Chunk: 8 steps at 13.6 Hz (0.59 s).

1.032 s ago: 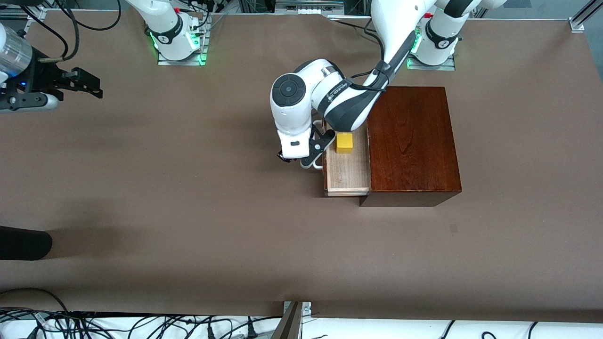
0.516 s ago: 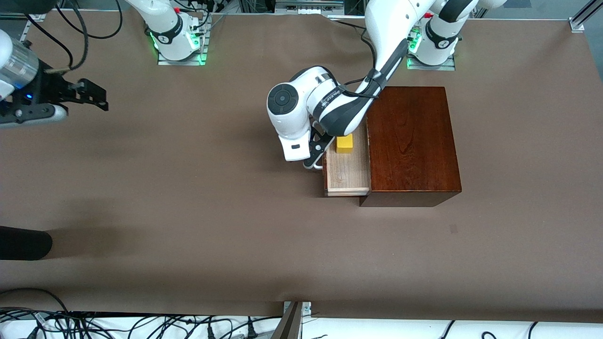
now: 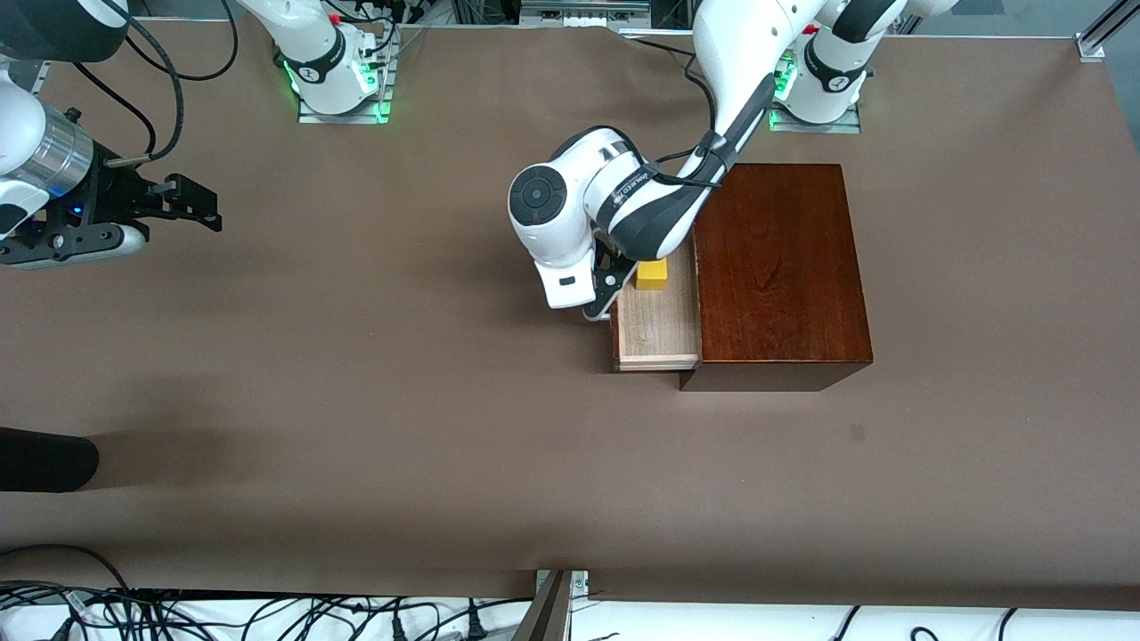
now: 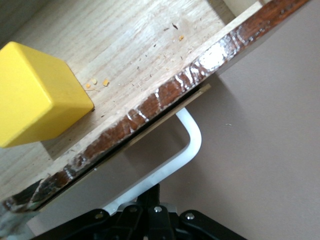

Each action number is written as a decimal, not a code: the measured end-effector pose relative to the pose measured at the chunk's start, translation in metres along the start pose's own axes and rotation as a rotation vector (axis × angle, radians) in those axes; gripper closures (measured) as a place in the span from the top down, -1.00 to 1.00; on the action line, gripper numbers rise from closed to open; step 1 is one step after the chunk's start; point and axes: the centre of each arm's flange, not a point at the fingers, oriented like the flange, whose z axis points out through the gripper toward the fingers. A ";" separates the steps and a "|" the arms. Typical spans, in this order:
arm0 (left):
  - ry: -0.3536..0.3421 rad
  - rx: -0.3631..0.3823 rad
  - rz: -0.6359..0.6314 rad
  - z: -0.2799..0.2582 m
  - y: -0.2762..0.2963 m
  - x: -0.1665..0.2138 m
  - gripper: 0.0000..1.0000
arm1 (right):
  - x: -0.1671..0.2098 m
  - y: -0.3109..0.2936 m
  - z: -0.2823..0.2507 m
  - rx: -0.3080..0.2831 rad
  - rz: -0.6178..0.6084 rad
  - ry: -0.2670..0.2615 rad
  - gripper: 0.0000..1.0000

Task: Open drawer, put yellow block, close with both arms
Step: 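Push the drawer front into the box with the left gripper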

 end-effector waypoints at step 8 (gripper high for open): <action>0.002 0.071 0.022 -0.012 -0.009 0.036 -0.98 | -0.007 0.012 -0.009 0.007 0.015 -0.002 1.00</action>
